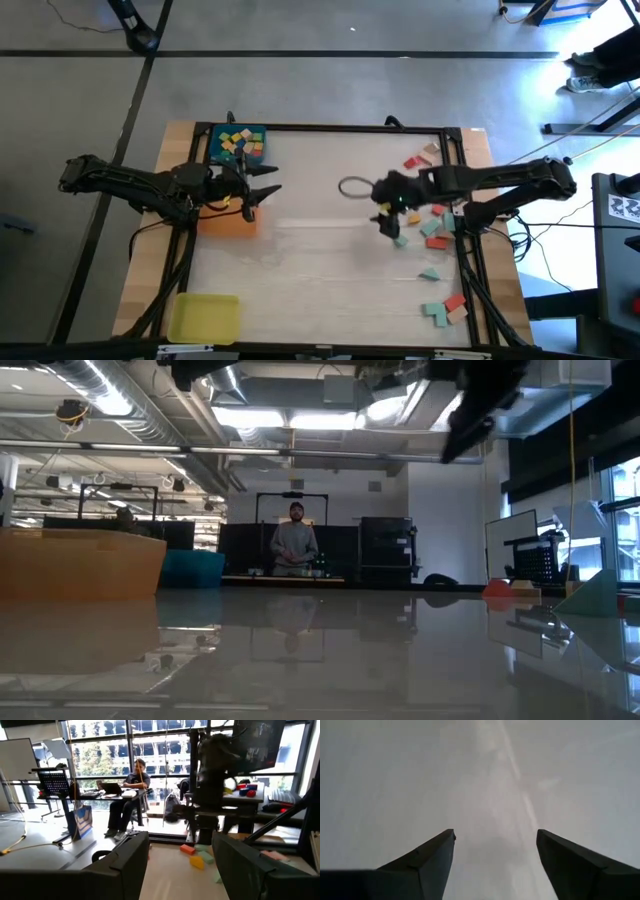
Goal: Sort blocks by size
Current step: Put the light blue cube block into the blue bin
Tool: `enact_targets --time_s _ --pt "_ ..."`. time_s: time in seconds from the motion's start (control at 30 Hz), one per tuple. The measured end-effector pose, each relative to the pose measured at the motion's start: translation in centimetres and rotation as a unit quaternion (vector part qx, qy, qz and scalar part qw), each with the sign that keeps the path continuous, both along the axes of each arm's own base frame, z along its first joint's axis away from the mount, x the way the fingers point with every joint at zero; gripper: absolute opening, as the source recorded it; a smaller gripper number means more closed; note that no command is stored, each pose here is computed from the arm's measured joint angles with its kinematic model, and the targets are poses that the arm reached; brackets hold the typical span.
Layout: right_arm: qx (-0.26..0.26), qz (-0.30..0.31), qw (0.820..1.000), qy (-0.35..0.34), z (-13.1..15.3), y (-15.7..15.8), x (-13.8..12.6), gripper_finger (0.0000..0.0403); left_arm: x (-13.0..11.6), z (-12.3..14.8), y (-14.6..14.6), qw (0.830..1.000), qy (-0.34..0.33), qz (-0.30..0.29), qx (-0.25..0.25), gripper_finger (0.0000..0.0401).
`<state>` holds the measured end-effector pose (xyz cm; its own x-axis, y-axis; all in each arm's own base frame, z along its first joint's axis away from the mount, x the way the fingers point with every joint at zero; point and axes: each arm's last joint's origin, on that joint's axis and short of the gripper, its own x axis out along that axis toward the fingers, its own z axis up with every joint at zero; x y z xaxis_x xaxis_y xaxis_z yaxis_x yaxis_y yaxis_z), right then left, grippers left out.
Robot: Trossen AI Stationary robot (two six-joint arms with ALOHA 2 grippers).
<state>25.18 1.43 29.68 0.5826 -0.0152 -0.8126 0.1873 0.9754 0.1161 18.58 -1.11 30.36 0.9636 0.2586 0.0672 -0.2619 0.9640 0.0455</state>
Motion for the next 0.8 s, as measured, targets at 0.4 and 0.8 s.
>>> enact_targets --time_s 0.4,0.8 --pt "0.039 -0.093 0.984 0.144 -1.5 6.2 -3.9 0.0280 0.0 -0.7 0.0 0.999 0.035 0.000 0.005 0.0205" --pt "0.076 -0.211 0.934 0.278 -6.5 8.3 -7.7 0.0280 0.0 -0.6 0.1 0.999 0.034 0.002 0.005 0.0205"
